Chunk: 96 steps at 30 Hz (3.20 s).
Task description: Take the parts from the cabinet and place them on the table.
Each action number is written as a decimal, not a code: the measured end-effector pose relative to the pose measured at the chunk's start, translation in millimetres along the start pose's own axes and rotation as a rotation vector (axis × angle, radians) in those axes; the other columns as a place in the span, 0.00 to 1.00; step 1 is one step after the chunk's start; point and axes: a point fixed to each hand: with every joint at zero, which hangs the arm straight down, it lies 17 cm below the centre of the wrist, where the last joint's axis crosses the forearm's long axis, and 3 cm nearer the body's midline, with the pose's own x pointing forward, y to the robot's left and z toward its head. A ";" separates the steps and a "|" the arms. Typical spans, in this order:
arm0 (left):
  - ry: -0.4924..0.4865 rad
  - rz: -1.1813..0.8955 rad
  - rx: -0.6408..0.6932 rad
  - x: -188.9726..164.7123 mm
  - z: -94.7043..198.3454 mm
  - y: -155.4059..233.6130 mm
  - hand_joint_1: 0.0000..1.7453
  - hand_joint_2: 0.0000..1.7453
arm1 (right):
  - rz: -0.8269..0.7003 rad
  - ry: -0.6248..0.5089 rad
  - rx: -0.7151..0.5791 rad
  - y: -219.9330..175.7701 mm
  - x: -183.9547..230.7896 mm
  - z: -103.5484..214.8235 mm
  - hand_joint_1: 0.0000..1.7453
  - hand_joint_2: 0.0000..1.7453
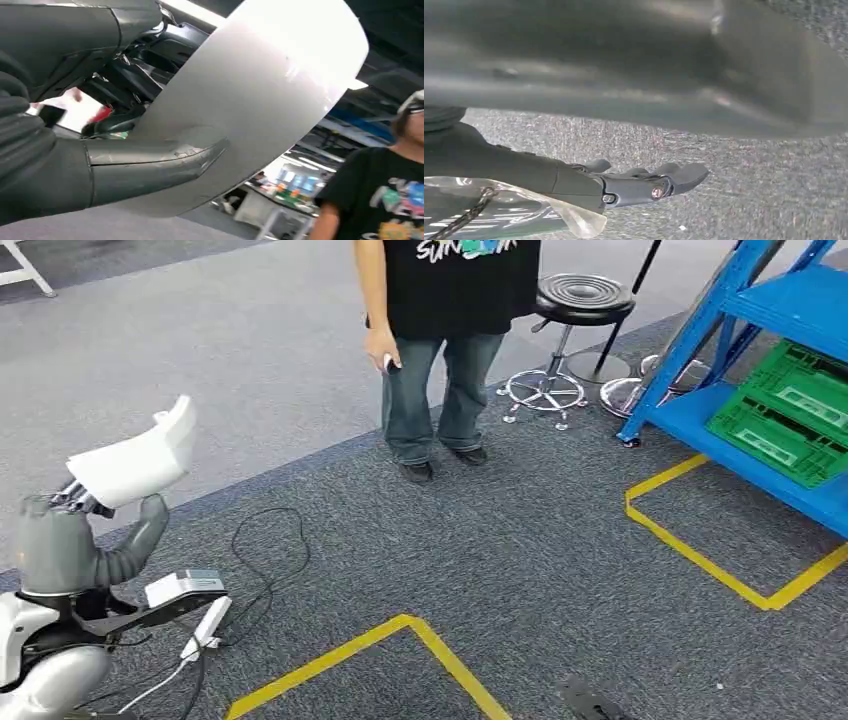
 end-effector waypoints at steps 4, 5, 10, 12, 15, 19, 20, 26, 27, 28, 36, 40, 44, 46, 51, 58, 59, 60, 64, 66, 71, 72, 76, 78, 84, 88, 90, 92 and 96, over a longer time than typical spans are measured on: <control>0.008 -0.011 -0.001 -2.2 3.6 3.1 1.00 1.00 | -0.015 0.000 -0.005 2.6 -2.9 7.6 0.00 0.00; 0.012 -0.017 -0.002 -3.5 4.7 4.5 1.00 1.00 | -0.038 0.018 0.015 8.4 -8.1 13.7 0.00 0.00; -0.026 0.020 0.026 -1.3 -4.9 6.1 1.00 1.00 | -0.178 0.145 0.421 90.4 -48.2 55.5 0.00 0.00; -0.029 0.029 0.029 -3.0 -9.0 3.5 1.00 1.00 | -0.213 0.200 0.535 110.2 -58.7 70.1 0.00 0.00; -0.024 0.031 0.025 -5.0 -19.6 -0.5 1.00 1.00 | -0.213 0.244 0.595 122.1 -64.1 72.3 0.00 0.00; -0.017 0.029 0.031 -6.7 -22.1 0.4 1.00 1.00 | -0.156 0.268 0.548 117.9 -64.0 64.4 0.00 0.00; -0.015 0.028 0.030 -7.3 -21.2 0.4 1.00 1.00 | -0.148 0.274 0.537 116.1 -65.1 64.5 0.00 0.00; -0.005 0.012 0.036 -13.8 -18.8 4.4 1.00 1.00 | -0.232 0.240 0.506 115.9 -50.1 62.3 0.00 0.00; -0.002 0.007 0.040 -16.1 -17.6 6.4 1.00 1.00 | -0.258 0.234 0.503 117.2 -47.4 62.2 0.00 0.00; 0.002 0.005 0.041 -18.6 -15.9 7.9 1.00 1.00 | -0.272 0.230 0.503 119.9 -46.3 63.8 0.00 0.00; -0.001 0.000 0.042 -20.7 -20.6 9.4 1.00 1.00 | -0.124 0.143 0.484 113.4 -30.0 44.4 0.00 0.00; -0.001 -0.008 0.043 -19.3 -20.0 8.7 1.00 1.00 | 0.245 0.098 0.416 87.8 -49.1 30.6 0.00 0.00; -0.011 -0.011 0.042 -13.2 -20.2 4.8 1.00 1.00 | 0.754 -0.064 0.260 50.0 -44.4 13.4 0.00 0.00; -0.005 -0.015 0.039 -12.0 -20.0 2.9 1.00 1.00 | 0.905 -0.074 0.169 32.1 -42.8 9.2 0.00 0.00; 0.013 -0.016 0.030 -12.6 -15.3 1.3 1.00 1.00 | 1.105 -0.152 0.085 17.0 -34.8 11.1 0.00 0.00; 0.019 -0.012 0.024 -11.7 -12.5 -0.9 1.00 1.00 | 1.218 -0.209 0.057 15.3 -26.4 11.0 0.00 0.00; 0.018 -0.013 0.024 -11.3 -12.5 -1.0 1.00 1.00 | 1.226 -0.212 0.053 14.4 -26.4 11.1 0.00 0.00; 0.017 -0.015 0.024 -11.0 -12.6 -1.1 1.00 1.00 | 1.242 -0.217 0.049 14.0 -25.8 11.3 0.00 0.00; 0.015 -0.015 0.027 -10.0 -12.9 -0.4 1.00 1.00 | 1.268 -0.226 0.034 11.5 -25.1 11.9 0.00 0.00; 0.016 -0.014 0.027 -9.9 -13.0 -0.4 1.00 1.00 | 1.253 -0.221 0.036 10.1 -25.8 12.2 0.00 0.00; 0.021 0.013 0.022 -9.9 -13.7 -1.7 1.00 1.00 | 0.969 -0.093 0.260 35.6 -54.3 23.8 0.00 0.00; 0.018 0.023 0.025 -9.5 -15.1 -1.1 1.00 1.00 | 0.887 -0.048 0.335 43.9 -61.4 28.5 0.00 0.00; 0.018 0.050 0.045 -12.6 -21.2 2.2 1.00 1.00 | 0.441 0.065 0.448 59.6 -53.7 28.2 0.00 0.00; 0.028 0.060 0.041 -16.1 -17.7 2.9 1.00 1.00 | 0.254 0.097 0.447 66.8 -48.4 31.9 0.00 0.00; 0.031 0.052 0.031 -20.9 -13.3 4.9 1.00 1.00 | 0.111 0.123 0.449 79.6 -49.7 44.2 0.00 0.00; 0.035 0.046 0.034 -23.9 -14.0 6.9 1.00 1.00 | -0.072 0.130 0.422 86.6 -28.5 37.9 0.00 0.00; 0.034 0.043 0.034 -24.1 -14.1 7.0 1.00 1.00 | -0.105 0.127 0.409 88.6 -23.6 36.5 0.00 0.00; 0.034 0.040 0.036 -23.9 -14.2 7.3 1.00 1.00 | -0.114 0.123 0.402 89.7 -21.2 35.7 0.00 0.00; 0.023 0.037 0.039 -20.2 -16.6 6.3 1.00 1.00 | -0.114 0.107 0.392 90.3 -19.5 34.6 0.00 0.00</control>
